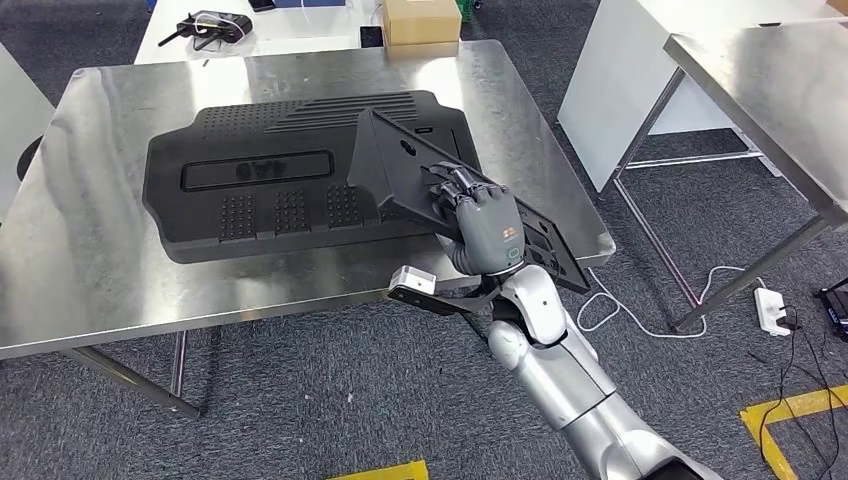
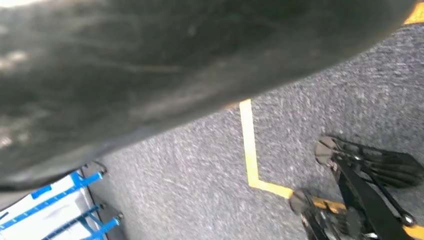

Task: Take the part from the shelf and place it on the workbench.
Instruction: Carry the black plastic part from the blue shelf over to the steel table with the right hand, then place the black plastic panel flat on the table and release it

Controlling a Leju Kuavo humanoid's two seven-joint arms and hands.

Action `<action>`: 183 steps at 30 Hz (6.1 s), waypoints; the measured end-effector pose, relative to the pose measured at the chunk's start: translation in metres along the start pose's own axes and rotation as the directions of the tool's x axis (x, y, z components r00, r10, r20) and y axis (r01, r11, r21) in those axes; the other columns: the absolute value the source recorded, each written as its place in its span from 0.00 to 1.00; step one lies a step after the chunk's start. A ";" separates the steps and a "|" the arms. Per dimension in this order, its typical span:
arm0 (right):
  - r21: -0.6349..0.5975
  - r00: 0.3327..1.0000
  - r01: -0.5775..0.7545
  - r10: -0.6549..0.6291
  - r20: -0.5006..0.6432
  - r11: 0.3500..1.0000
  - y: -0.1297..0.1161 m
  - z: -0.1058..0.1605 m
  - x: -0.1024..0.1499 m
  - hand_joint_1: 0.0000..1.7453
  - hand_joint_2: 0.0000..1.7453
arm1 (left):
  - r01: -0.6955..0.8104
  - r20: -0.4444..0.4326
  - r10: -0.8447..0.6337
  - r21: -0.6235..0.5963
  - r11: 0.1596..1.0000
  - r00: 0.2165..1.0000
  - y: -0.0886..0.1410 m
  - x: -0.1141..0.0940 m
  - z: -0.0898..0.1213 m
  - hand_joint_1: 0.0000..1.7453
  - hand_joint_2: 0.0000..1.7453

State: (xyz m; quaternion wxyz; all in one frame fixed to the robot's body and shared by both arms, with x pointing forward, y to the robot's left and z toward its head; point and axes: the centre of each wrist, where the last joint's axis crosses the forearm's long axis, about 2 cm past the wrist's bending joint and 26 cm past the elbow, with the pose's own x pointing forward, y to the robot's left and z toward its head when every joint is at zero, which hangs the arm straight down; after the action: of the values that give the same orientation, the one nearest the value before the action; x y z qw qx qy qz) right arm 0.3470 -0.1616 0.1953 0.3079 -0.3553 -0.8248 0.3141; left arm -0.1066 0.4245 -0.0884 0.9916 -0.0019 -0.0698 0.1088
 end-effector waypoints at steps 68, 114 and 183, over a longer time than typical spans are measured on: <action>-0.006 1.000 -0.004 0.004 0.005 1.000 -0.002 -0.003 -0.001 1.00 1.00 | 0.002 0.003 -0.002 0.004 1.000 1.000 0.003 0.002 0.001 0.00 0.00; -0.005 1.000 -0.005 0.005 0.005 1.000 -0.002 -0.003 -0.001 1.00 1.00 | 0.002 0.003 -0.002 0.004 1.000 1.000 0.003 0.002 0.001 0.00 0.00; 0.169 0.854 -0.482 0.419 0.308 0.860 -0.028 -0.192 0.150 1.00 1.00 | 0.508 0.408 -0.439 -0.072 0.859 0.800 -0.145 0.116 -0.041 0.00 0.00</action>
State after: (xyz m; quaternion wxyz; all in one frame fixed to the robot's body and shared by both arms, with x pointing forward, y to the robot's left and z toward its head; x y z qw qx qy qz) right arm 0.3928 -0.0031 0.3764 0.1549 -0.4555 -0.7065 0.5190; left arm 0.0425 0.3085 -0.1100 0.9504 -0.0515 -0.2667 -0.1516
